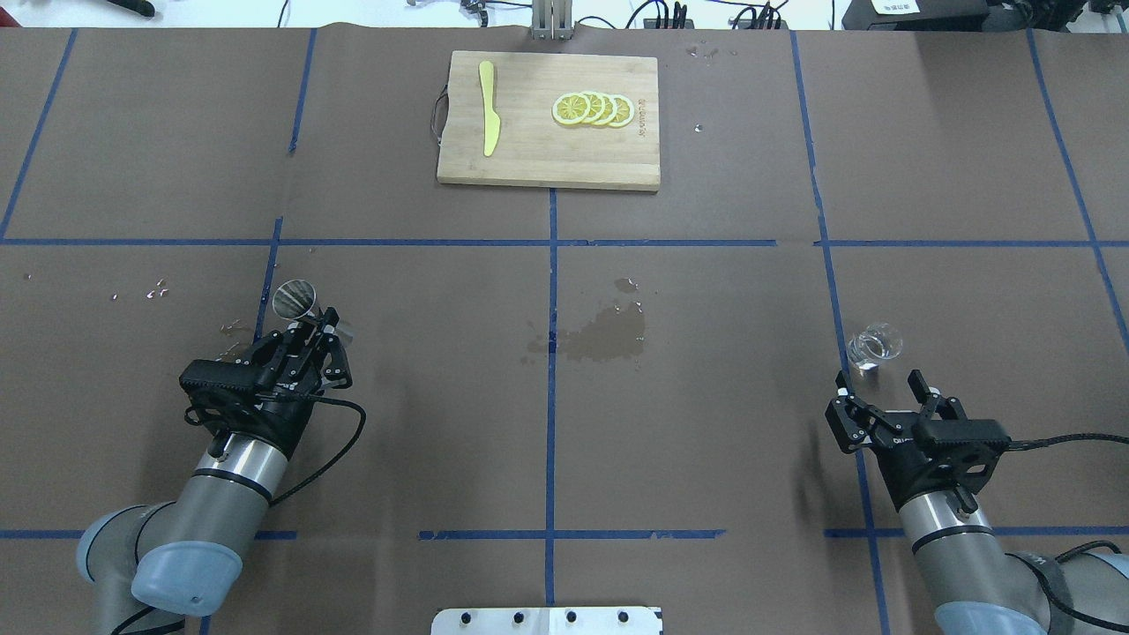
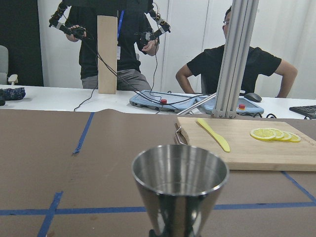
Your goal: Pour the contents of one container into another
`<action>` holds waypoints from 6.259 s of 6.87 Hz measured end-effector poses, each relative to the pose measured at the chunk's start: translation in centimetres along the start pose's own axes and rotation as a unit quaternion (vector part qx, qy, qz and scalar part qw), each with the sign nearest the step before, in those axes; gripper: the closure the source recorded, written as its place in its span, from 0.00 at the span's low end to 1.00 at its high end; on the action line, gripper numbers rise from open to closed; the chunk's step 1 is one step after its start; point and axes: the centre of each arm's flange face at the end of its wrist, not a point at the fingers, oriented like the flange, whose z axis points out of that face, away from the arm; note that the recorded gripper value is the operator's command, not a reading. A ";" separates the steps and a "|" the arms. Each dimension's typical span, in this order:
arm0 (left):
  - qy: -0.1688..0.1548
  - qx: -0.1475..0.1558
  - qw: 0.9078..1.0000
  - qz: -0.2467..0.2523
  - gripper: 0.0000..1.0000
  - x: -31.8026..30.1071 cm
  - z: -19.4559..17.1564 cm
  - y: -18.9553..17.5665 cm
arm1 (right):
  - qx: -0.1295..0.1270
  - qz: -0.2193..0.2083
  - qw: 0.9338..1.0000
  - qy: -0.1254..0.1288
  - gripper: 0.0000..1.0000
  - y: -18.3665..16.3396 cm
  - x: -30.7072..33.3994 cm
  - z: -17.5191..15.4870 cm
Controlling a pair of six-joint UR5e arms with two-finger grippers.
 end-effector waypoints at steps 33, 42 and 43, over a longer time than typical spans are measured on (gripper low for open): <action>0.087 -0.017 0.993 0.079 1.00 15.5 1.1 -2.0 | 0.054 -0.062 0.994 -0.065 0.88 -12.8 -16.6 1.6; 0.117 -0.040 0.990 0.074 1.00 23.4 2.4 -0.3 | 0.046 -0.129 0.989 -0.049 0.99 -18.7 -29.0 -2.3; 0.117 -0.040 0.989 0.076 1.00 23.7 2.6 -0.1 | 0.047 -0.141 0.988 -0.039 0.99 -19.2 -29.4 -2.0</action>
